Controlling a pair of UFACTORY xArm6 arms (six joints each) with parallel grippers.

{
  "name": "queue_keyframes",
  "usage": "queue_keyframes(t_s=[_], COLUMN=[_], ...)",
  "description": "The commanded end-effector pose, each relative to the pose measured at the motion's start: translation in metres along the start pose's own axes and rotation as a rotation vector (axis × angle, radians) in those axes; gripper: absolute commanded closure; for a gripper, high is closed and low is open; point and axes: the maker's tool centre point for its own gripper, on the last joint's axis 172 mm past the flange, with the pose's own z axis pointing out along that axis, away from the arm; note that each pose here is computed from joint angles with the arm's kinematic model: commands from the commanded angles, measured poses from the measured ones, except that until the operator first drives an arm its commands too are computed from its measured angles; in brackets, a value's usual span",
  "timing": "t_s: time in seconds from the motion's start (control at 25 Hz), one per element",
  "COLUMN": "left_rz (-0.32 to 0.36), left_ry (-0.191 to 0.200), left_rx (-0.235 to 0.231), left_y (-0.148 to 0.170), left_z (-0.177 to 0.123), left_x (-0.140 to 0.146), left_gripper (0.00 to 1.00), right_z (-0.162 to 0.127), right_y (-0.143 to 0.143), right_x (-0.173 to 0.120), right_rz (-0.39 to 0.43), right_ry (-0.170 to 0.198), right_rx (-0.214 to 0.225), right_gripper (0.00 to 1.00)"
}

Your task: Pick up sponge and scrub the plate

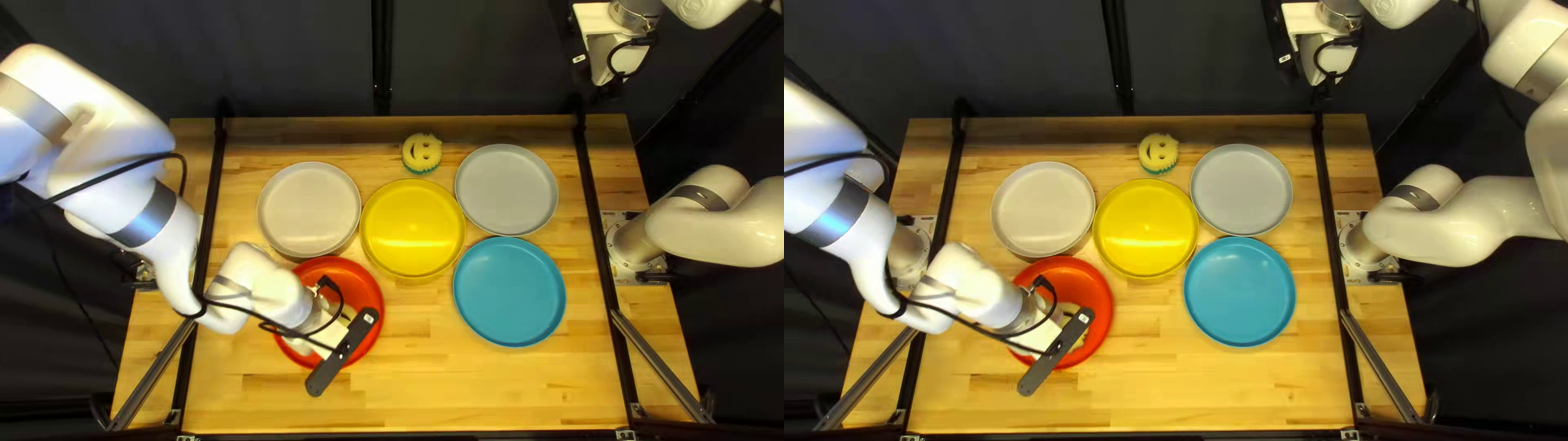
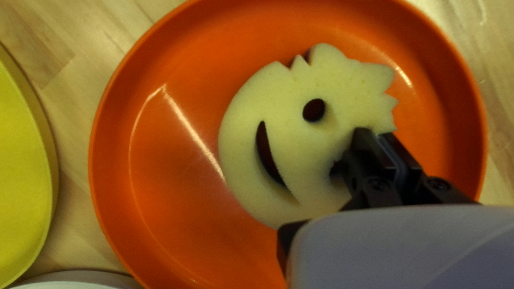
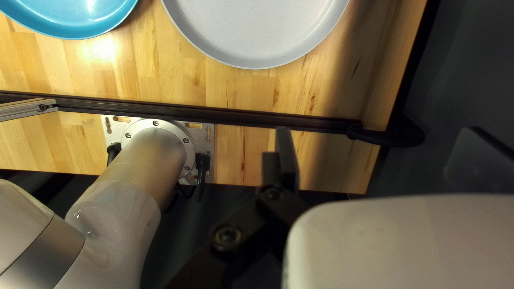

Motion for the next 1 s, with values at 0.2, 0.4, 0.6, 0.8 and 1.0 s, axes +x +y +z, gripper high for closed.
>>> queue_keyframes(t_s=[0.2, 0.4, 0.6, 0.8, 1.0], left_rz=[-0.04, -0.074, -0.085, -0.072, -0.047], left_ry=[-0.02, -0.032, -0.02, 0.006, 0.027], left_rx=[-0.013, -0.038, -0.051, -0.043, -0.036], left_y=[-0.017, -0.032, -0.025, -0.006, 0.012], left_z=[-0.01, -0.007, -0.004, 0.0, 0.005], left_x=[-0.048, -0.089, -0.08, -0.047, -0.017], left_gripper=[1.0, 1.0, 1.0, 1.0, 1.0], right_z=[0.0, 0.0, 0.0, 0.0, 0.0], right_y=[0.0, 0.0, 0.0, 0.0, 0.0], right_x=[0.0, 0.0, 0.0, 0.0, 0.0], right_rz=[0.0, 0.0, 0.0, 0.0, 0.0], right_ry=[0.0, 0.0, 0.0, 0.0, 0.0], right_rx=[0.0, 0.0, 0.0, 0.0, 0.0], right_gripper=[0.0, 0.0, 0.0, 0.0, 0.0])
